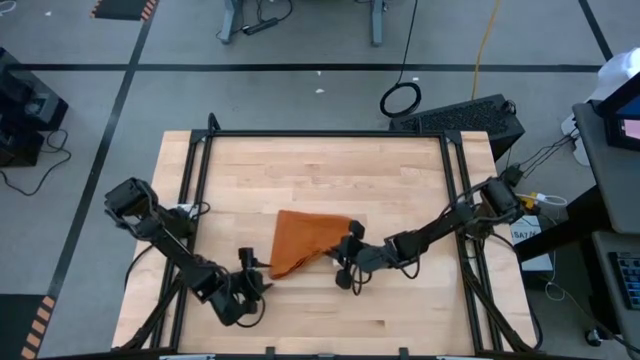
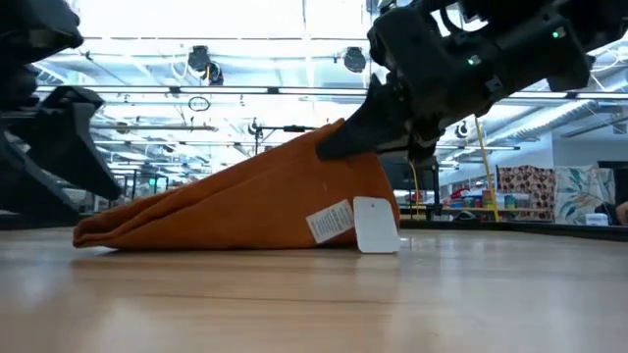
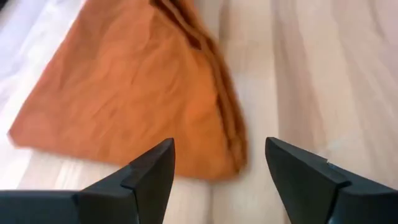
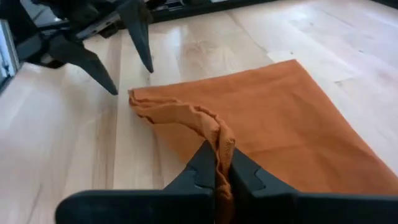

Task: Roll towel
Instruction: Roll the brown towel

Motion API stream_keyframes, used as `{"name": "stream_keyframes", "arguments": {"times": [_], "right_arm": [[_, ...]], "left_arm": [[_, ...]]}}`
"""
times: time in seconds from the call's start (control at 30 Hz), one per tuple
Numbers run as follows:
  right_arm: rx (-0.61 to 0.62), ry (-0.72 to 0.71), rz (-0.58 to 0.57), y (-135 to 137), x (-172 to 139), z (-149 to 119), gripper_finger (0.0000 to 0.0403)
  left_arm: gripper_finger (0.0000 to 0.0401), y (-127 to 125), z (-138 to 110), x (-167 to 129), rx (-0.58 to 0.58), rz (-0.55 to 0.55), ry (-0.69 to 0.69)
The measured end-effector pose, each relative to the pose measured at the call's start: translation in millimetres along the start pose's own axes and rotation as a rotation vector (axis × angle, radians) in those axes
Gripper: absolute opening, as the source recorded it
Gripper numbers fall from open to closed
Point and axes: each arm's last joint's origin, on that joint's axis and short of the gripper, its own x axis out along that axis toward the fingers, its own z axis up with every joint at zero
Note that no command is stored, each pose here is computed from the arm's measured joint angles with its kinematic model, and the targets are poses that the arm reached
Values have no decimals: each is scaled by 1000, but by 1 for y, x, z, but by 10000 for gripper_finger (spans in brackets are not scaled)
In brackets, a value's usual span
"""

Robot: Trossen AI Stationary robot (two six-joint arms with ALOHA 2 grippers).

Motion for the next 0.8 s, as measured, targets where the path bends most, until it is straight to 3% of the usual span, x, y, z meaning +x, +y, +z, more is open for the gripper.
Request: {"name": "stream_keyframes", "arguments": {"times": [0.53, 0.67, 0.8], "right_arm": [[83, -16, 2, -18, 6, 15, 0], [80, -16, 2, -18, 7, 15, 0], [36, -2, 8, -18, 6, 14, 0]], "left_arm": [[249, -5, -8, 29, -39, 78, -11], [190, -1, -9, 35, -50, 114, -5], [68, 1, -10, 36, -35, 136, -2]]}}
